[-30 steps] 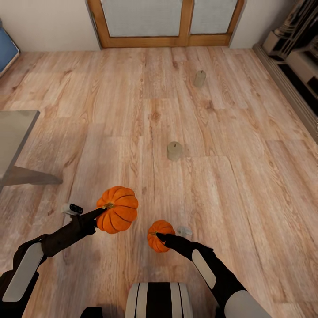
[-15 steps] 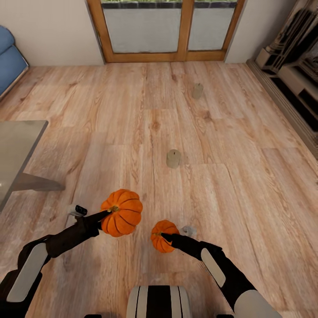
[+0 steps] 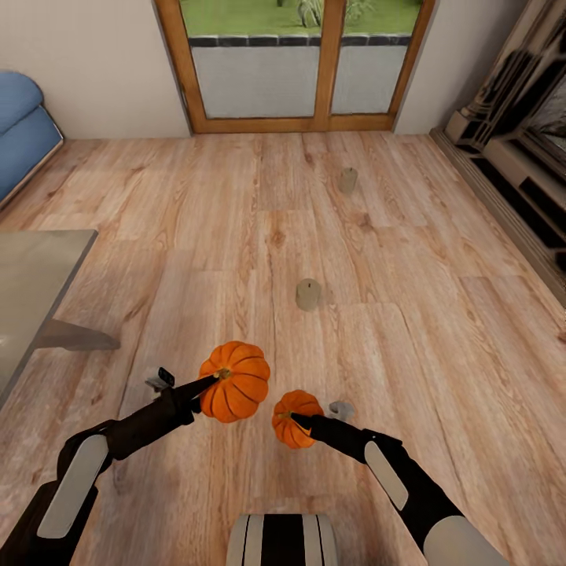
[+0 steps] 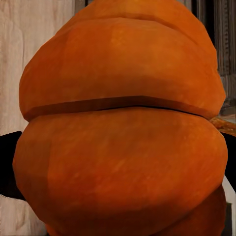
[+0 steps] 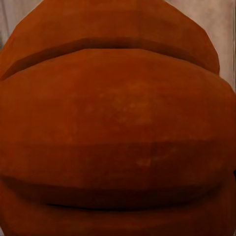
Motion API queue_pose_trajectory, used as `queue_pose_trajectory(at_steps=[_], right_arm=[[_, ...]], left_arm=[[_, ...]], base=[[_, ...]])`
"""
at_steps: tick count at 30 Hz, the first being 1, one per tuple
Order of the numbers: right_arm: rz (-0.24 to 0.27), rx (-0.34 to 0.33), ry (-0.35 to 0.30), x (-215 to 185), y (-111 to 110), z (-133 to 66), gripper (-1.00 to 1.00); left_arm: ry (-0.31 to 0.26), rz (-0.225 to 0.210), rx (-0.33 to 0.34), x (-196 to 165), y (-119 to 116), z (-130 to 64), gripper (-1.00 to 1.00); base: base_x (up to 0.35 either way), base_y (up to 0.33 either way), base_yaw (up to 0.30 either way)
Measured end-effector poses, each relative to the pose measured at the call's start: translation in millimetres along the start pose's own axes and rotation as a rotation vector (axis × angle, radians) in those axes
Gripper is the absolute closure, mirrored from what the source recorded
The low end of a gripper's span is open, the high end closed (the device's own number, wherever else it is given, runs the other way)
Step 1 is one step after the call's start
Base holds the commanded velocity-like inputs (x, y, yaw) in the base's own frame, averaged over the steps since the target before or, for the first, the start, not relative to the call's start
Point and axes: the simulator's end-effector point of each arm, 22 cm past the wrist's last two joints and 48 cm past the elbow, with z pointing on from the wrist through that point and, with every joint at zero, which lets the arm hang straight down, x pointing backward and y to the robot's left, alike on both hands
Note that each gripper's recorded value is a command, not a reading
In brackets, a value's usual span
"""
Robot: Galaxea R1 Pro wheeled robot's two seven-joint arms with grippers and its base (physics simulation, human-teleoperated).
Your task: Place each of the two pumpkins and all three candles from the living room inside a cabinet in the living room (use any cabinet), then make sure every cabinet is closed, and position the cauldron so it is next to a table in the living room.
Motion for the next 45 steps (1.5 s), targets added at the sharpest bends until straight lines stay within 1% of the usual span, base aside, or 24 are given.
queue_pose_trajectory(at_steps=[4,7,15,31,45], right_arm=[[0.025,0.005,-0.028,-10,-5,-3.5,1.0],[0.032,0.006,-0.034,-12,-7,-4.4,1.0],[0.036,0.009,-0.024,-10,-8,-4.6,1.0],[0.037,0.008,-0.026,-10,-8,-4.6,1.0],[0.032,0.004,-0.033,-14,-5,-6.8,1.0]], left_arm=[[0.0,0.0,-0.003,0,1,0.3,1.0],[-0.001,0.0,-0.003,0,1,0.2,1.0],[-0.006,0.0,-0.001,-2,0,-1.1,1.0],[-0.008,0.001,0.008,-3,-2,-1.4,1.0],[-0.006,0.014,0.009,-3,-7,-0.2,1.0]], base=[[0.0,0.0,0.0],[0.0,0.0,0.0],[-0.019,0.0,0.0],[-0.007,-0.004,0.0],[-0.152,-0.182,-0.046]])
